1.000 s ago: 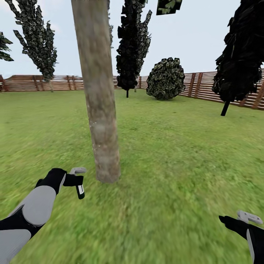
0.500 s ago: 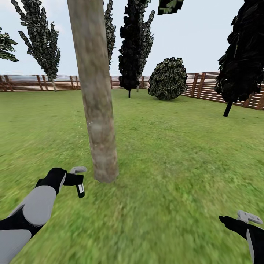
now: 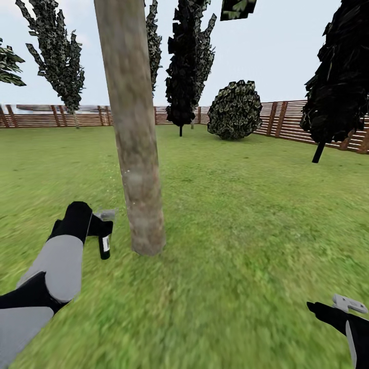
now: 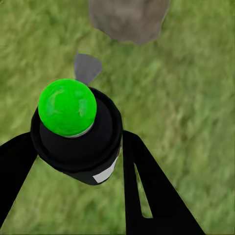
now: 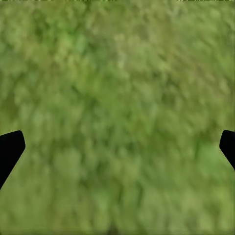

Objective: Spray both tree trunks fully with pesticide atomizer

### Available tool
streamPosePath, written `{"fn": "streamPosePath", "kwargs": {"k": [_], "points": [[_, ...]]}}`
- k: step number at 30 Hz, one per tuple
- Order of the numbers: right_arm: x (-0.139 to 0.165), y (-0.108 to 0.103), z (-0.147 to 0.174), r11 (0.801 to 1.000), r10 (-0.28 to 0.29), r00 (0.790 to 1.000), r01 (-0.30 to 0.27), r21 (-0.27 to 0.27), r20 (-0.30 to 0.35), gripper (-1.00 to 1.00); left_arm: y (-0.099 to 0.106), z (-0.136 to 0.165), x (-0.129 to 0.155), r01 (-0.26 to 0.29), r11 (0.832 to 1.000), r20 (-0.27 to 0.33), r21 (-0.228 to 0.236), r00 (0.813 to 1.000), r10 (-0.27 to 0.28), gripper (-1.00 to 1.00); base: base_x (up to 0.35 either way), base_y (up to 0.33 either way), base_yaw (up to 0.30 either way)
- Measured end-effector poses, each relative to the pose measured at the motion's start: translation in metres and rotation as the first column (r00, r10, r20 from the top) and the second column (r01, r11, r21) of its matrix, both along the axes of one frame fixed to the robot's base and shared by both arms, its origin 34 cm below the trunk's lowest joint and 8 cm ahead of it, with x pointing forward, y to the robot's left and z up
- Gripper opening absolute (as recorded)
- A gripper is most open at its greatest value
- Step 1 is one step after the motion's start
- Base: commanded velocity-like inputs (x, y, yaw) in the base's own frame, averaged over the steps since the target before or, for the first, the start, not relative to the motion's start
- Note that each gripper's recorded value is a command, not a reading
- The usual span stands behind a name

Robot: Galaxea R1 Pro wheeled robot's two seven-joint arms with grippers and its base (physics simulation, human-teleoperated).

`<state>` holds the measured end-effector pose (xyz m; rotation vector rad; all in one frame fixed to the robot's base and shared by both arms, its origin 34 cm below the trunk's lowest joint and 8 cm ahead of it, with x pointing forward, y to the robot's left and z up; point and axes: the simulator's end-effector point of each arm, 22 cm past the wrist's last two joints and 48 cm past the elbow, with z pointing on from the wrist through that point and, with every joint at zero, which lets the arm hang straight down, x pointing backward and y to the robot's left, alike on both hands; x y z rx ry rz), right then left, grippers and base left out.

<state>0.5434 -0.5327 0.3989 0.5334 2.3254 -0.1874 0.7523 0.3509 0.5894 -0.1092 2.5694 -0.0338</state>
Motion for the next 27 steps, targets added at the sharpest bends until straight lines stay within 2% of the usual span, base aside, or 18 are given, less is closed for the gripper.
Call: {"fn": "streamPosePath", "kwargs": {"k": [5,9,17,22,24,27], "points": [[0.000,-0.001,0.001,1.000,0.000,1.000,0.000,-0.001,0.000,1.00,-0.019,0.049,0.024,0.029,1.000,0.065,0.004,0.997,-0.029,-1.00,0.000,0.000,0.000],[0.000,-0.002,0.001,1.000,0.000,1.000,0.000,-0.001,0.001,1.00,-0.021,0.084,0.038,0.032,0.999,0.115,0.005,0.993,-0.032,-1.00,0.000,0.000,0.000],[0.000,-0.002,0.001,1.000,0.001,1.000,-0.001,-0.001,0.001,1.00,-0.021,0.128,0.052,0.031,0.999,0.176,0.008,0.984,-0.032,-1.00,0.000,0.000,0.000],[0.000,-0.001,0.001,1.000,0.001,1.000,-0.001,0.000,0.002,1.00,-0.022,0.170,0.063,0.032,0.999,0.232,0.005,0.972,-0.032,-1.00,0.000,0.000,0.000],[0.000,-0.001,0.001,1.000,0.001,1.000,-0.001,0.000,0.002,1.00,-0.024,0.198,0.069,0.035,0.999,0.270,0.003,0.962,-0.034,-1.00,0.000,0.000,0.000],[0.000,-0.001,0.001,1.000,0.001,1.000,-0.001,0.000,0.002,1.00,-0.024,0.221,0.073,0.037,0.999,0.302,0.004,0.953,-0.036,-1.00,0.000,0.000,0.000]]}}
